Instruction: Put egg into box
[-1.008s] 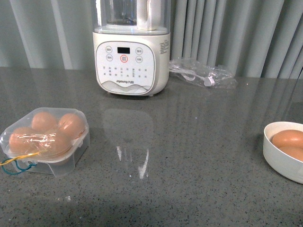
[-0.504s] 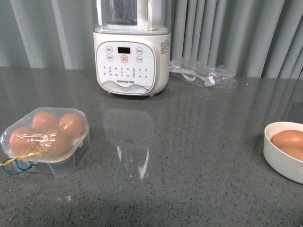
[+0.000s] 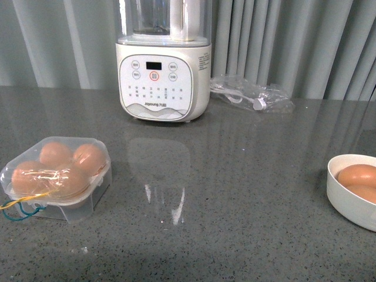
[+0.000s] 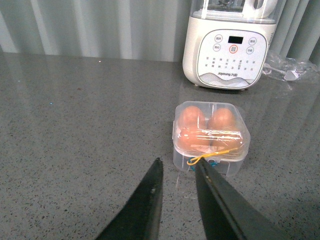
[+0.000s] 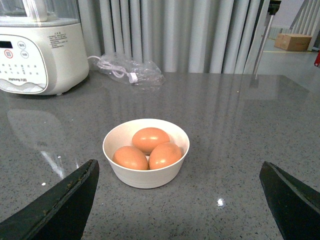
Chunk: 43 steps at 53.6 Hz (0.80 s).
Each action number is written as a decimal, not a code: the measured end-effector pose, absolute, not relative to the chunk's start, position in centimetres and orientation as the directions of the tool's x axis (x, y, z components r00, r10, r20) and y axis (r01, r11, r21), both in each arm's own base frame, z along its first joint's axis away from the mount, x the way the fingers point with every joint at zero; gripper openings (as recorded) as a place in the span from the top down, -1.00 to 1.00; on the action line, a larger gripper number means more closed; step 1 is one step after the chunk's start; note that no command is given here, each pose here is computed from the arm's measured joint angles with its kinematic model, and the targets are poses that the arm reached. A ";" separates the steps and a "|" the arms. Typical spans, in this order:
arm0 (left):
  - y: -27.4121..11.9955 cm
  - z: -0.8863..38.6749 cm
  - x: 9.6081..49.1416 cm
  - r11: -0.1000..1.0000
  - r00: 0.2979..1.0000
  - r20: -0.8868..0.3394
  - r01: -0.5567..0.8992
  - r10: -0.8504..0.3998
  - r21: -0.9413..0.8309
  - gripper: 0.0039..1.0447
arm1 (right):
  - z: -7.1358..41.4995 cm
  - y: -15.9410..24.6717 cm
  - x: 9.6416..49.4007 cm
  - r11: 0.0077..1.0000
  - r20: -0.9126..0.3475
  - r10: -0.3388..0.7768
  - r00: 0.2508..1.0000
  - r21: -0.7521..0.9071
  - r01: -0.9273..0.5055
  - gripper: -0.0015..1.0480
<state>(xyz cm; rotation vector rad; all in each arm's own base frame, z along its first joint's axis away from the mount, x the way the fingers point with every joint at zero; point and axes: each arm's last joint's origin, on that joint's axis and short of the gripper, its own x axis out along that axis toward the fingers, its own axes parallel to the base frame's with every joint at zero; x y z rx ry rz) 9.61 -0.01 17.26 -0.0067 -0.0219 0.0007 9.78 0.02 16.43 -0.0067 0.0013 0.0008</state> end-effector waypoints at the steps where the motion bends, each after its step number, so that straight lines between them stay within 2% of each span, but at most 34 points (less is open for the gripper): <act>1: 0.0 17.3 9.6 1.000 1.000 0.022 -0.001 0.001 -0.007 0.36 | 16.4 0.0 9.8 1.000 -0.001 0.001 1.000 -0.007 -0.001 -0.86; 2: 0.0 17.3 9.6 1.000 1.000 0.022 -0.001 0.001 -0.007 0.33 | 16.4 0.0 9.8 1.000 -0.001 0.001 1.000 -0.007 -0.001 -0.86; 9: 0.0 17.3 9.6 1.000 1.000 0.022 -0.001 0.001 -0.007 -0.29 | 16.4 0.0 9.8 1.000 -0.001 0.001 1.000 -0.007 -0.001 -0.86; 20: 0.0 17.3 9.6 1.000 1.000 0.022 -0.001 0.001 -0.006 -0.90 | 16.4 0.0 9.8 1.000 -0.001 0.001 1.000 -0.007 -0.001 -0.86; 43: 0.0 17.3 9.6 1.000 1.000 0.022 -0.001 0.001 -0.004 -0.87 | 16.4 0.0 9.8 1.000 -0.001 0.001 1.000 -0.007 -0.001 -0.86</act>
